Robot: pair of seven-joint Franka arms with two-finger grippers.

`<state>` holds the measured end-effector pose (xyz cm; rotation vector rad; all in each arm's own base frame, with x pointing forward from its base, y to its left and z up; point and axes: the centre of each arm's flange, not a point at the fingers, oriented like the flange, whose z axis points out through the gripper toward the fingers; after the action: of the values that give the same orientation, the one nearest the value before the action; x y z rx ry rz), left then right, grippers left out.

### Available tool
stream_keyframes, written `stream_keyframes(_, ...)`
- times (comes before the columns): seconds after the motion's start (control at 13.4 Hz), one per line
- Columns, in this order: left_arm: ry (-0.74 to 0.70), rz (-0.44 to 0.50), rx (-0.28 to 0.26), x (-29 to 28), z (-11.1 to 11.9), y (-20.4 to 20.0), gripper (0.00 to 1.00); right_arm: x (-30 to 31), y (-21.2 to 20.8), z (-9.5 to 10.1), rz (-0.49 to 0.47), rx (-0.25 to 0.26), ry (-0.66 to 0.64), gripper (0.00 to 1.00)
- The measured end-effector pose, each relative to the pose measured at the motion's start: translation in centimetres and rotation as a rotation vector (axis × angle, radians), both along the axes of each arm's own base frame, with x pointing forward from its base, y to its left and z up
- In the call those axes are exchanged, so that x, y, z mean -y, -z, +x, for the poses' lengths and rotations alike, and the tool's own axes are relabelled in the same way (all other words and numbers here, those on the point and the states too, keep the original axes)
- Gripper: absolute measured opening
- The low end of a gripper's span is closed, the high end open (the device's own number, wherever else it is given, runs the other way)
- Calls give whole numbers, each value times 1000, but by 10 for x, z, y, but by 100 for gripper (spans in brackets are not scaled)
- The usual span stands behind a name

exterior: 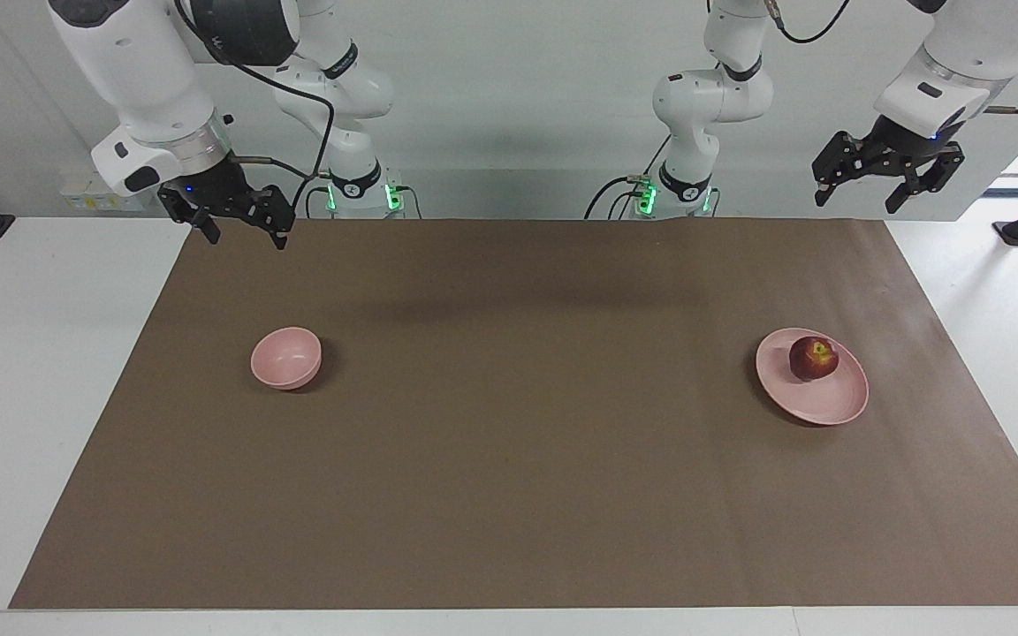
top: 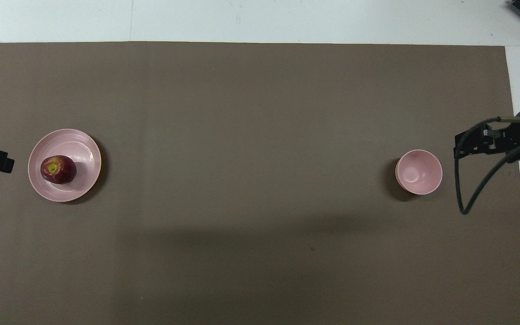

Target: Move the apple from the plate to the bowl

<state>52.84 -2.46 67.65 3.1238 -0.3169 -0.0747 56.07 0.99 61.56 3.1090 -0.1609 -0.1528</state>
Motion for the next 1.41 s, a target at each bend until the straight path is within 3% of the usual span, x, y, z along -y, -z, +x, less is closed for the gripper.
stream_keyframes(1.41, 5, 1, -14, 1, -2, 4, 100, -14, 0, -1, 1, 0, -27, 100)
